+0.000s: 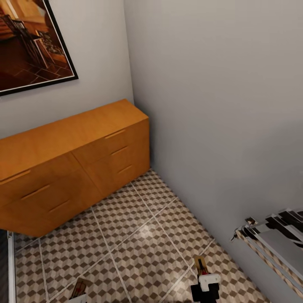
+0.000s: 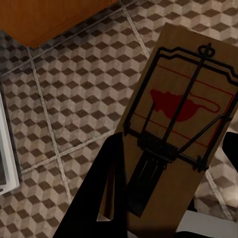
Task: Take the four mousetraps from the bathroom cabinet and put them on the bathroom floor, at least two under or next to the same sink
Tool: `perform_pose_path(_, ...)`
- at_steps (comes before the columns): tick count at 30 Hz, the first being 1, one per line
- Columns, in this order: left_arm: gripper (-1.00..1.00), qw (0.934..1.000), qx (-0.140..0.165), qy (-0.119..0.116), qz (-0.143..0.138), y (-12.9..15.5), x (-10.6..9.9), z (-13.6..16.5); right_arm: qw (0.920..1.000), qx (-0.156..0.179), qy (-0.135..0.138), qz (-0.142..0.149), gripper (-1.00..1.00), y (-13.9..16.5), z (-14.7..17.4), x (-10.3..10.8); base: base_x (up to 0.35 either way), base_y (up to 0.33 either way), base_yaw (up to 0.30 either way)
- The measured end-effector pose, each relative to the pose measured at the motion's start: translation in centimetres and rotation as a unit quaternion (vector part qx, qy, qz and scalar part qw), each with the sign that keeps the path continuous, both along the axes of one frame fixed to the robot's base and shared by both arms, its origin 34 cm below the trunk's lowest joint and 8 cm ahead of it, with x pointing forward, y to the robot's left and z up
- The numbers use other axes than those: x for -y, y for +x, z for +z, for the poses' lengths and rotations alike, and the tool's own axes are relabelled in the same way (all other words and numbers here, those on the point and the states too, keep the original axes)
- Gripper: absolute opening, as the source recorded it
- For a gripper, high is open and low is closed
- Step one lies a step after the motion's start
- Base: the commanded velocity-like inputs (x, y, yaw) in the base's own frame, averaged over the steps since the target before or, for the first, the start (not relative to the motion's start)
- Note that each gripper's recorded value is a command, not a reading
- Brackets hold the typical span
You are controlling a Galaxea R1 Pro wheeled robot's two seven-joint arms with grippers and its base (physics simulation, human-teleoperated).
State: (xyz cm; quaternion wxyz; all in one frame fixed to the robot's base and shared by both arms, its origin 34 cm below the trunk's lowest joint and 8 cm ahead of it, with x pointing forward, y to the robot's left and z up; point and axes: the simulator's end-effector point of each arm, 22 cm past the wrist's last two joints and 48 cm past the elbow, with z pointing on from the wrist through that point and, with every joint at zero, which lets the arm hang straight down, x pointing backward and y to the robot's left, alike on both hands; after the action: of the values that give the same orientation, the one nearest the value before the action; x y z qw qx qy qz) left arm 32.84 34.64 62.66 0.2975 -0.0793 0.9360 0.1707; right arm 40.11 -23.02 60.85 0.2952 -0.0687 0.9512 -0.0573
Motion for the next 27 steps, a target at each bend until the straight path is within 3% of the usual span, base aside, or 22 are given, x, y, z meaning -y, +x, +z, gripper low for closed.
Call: perform_pose_path(27, -1.0, 0.9998, 0.022, 0.0, 0.0, 1.6, 0.1, 1.0, 0.9998, 0.022, 0.0, 0.0, -1.0, 1.7, 1.3, 0.0, 0.0, 0.0, 0.0)
